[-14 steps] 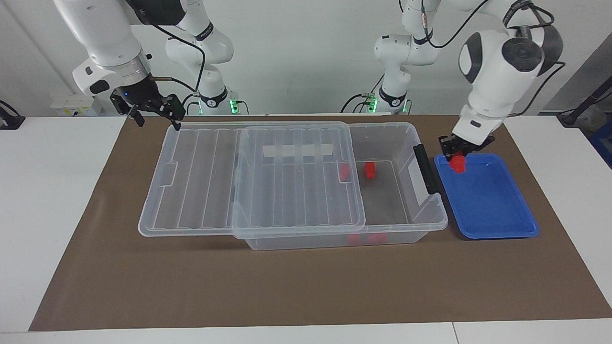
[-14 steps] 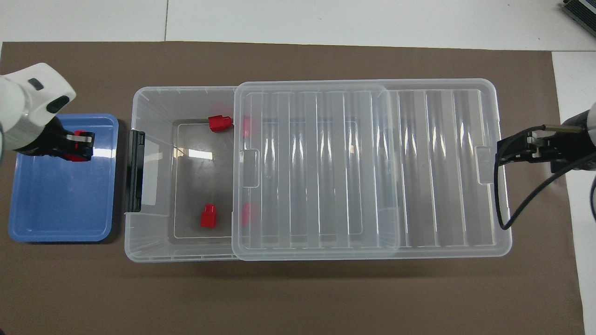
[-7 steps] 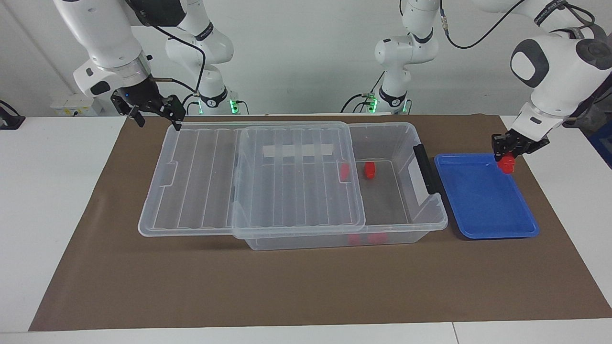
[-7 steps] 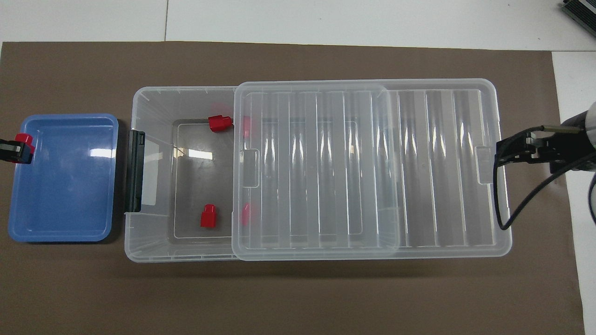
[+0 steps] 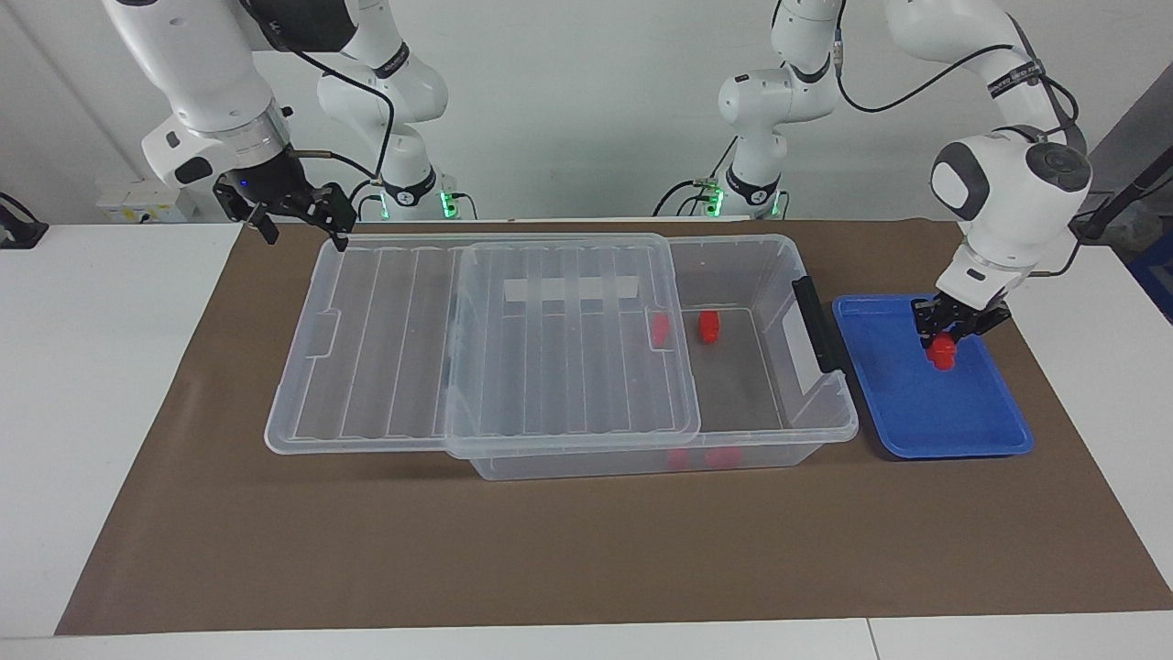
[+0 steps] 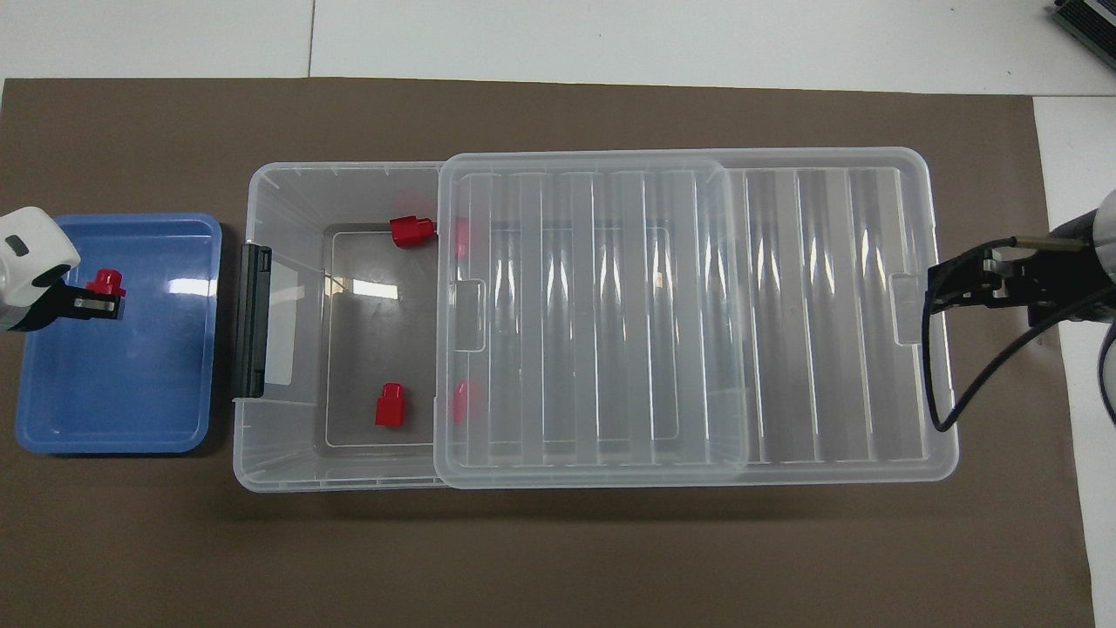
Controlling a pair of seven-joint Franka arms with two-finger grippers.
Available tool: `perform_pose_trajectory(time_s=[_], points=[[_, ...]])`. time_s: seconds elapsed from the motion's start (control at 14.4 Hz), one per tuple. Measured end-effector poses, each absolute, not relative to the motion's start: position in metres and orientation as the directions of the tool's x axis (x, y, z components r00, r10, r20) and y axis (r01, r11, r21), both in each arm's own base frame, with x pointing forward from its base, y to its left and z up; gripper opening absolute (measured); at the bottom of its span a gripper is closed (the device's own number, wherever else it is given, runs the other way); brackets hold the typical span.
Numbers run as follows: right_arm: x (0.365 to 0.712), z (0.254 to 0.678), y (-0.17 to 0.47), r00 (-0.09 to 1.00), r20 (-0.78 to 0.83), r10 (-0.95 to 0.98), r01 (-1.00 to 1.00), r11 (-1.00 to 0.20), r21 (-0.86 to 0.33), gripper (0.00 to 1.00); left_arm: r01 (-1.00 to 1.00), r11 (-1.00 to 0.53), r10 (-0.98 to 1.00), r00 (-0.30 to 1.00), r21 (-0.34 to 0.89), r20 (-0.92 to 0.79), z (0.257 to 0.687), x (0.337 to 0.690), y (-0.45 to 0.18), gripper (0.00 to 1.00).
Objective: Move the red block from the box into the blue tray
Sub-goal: 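Lower the red block into the blue tray and open the left gripper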
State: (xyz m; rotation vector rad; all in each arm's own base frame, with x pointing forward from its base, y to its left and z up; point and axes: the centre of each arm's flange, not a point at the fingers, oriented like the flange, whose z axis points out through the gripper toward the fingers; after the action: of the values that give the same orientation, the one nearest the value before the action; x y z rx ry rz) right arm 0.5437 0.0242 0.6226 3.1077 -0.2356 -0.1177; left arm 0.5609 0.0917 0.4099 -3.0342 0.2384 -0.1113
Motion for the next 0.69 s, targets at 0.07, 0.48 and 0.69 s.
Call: perform_pose_trajectory(time_s=[0.07,0.48,0.69], points=[[0.544,0.622,0.024,0.986,-0.074,-0.146,-0.144,-0.989,0.028,1.0,-0.129,-0.987,-0.136,0.988,-0.097,0.067,0.402,0.558,0.091,0.34],[0.543,0.622,0.018,0.986,-0.076,-0.146,-0.144,-0.989,0.028,1.0,-0.024,-0.997,-0.03,0.996,-0.067,0.08,0.351,0.535,0.084,0.34],[0.543,0.621,0.018,0.986,-0.077,-0.146,-0.144,-0.989,0.028,1.0,0.016,-1.0,0.014,0.997,-0.026,0.081,0.337,0.531,0.085,0.34]])
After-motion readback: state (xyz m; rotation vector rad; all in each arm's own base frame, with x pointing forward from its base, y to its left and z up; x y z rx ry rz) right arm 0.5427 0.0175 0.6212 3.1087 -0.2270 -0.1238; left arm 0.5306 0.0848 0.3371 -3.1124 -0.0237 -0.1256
